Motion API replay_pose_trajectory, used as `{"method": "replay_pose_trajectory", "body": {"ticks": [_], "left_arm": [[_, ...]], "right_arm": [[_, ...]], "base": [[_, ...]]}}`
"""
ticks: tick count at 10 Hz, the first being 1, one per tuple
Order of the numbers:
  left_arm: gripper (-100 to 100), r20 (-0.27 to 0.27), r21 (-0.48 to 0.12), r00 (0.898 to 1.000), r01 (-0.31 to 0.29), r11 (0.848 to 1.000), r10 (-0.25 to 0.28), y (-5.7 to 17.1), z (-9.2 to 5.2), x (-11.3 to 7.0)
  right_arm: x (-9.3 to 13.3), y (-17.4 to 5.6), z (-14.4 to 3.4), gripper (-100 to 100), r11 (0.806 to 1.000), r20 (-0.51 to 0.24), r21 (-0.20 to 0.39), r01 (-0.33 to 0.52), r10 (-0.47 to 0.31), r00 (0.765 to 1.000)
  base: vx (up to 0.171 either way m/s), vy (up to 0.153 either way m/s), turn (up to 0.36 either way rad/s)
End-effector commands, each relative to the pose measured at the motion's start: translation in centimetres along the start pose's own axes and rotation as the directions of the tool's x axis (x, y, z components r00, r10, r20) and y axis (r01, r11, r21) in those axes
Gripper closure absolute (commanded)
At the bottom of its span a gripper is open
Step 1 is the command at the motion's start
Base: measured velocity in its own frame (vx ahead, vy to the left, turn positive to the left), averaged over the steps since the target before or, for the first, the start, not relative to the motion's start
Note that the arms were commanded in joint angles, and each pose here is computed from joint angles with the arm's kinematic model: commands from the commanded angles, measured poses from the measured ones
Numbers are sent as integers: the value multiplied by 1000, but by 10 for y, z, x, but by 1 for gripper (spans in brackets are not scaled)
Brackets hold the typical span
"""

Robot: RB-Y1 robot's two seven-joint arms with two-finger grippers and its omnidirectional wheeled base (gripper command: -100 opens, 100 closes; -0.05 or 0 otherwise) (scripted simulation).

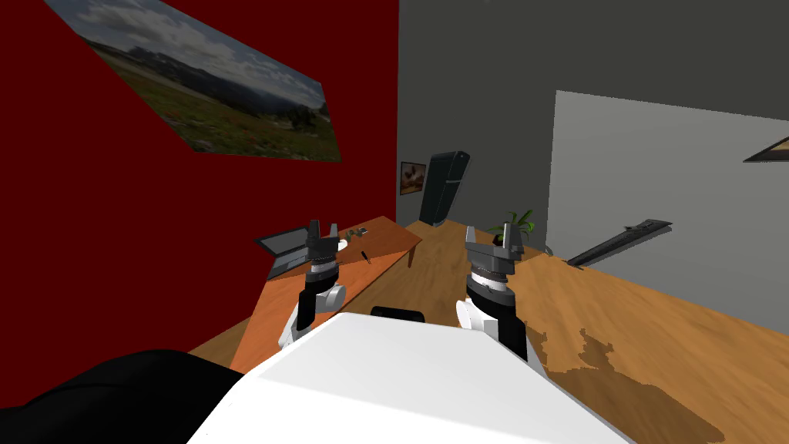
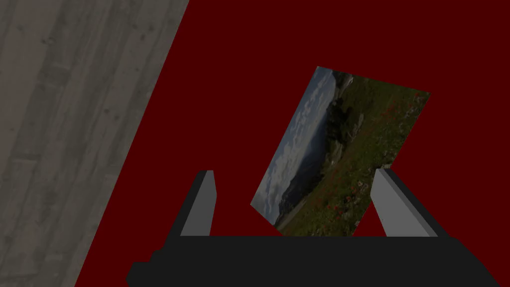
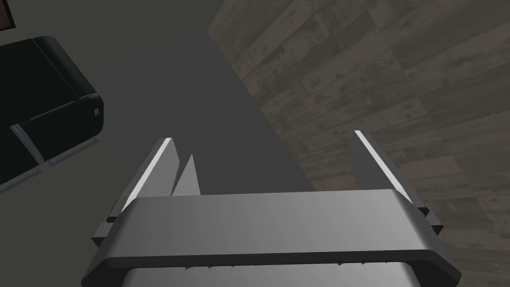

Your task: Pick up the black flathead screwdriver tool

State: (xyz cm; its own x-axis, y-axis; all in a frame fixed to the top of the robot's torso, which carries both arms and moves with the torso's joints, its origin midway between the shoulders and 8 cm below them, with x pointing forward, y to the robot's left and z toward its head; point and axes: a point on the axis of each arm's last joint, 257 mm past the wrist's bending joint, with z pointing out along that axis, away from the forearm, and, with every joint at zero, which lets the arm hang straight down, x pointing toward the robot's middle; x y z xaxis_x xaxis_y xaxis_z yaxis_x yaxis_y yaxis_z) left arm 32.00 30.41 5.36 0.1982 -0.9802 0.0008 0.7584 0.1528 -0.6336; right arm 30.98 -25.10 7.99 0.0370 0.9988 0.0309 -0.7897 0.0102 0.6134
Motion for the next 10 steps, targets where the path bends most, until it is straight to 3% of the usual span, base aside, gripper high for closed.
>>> {"method": "replay_pose_trajectory", "body": {"ticks": [1, 5, 7, 9, 10], "left_arm": [[-100, -27, -36, 1000, 10, 999, -11, 12, -3, 6], [-100, -102, -164, 993, 35, 986, -52, 53, -17, 23], [-100, -151, -255, 985, 38, 966, -78, 82, -30, 33], [-100, -196, -357, 974, 33, 934, -110, 114, -49, 42], [-100, -204, -357, 973, 29, 934, -108, 114, -49, 42]], "right_arm": [[0, 0, 0, 0, 1000, 0, 0, 0, 0, 1000], [0, 0, 0, 0, 1000, 0, 0, 0, 0, 1000], [0, 0, 0, 0, 1000, 0, 0, 0, 0, 1000], [0, 0, 0, 0, 1000, 0, 0, 0, 0, 1000], [0, 0, 0, 0, 1000, 0, 0, 0, 0, 1000]], "base": [[-23, -16, -64], [-39, -14, -71], [-28, -8, -104], [-23, -4, -145], [-15, -2, -44]]}}
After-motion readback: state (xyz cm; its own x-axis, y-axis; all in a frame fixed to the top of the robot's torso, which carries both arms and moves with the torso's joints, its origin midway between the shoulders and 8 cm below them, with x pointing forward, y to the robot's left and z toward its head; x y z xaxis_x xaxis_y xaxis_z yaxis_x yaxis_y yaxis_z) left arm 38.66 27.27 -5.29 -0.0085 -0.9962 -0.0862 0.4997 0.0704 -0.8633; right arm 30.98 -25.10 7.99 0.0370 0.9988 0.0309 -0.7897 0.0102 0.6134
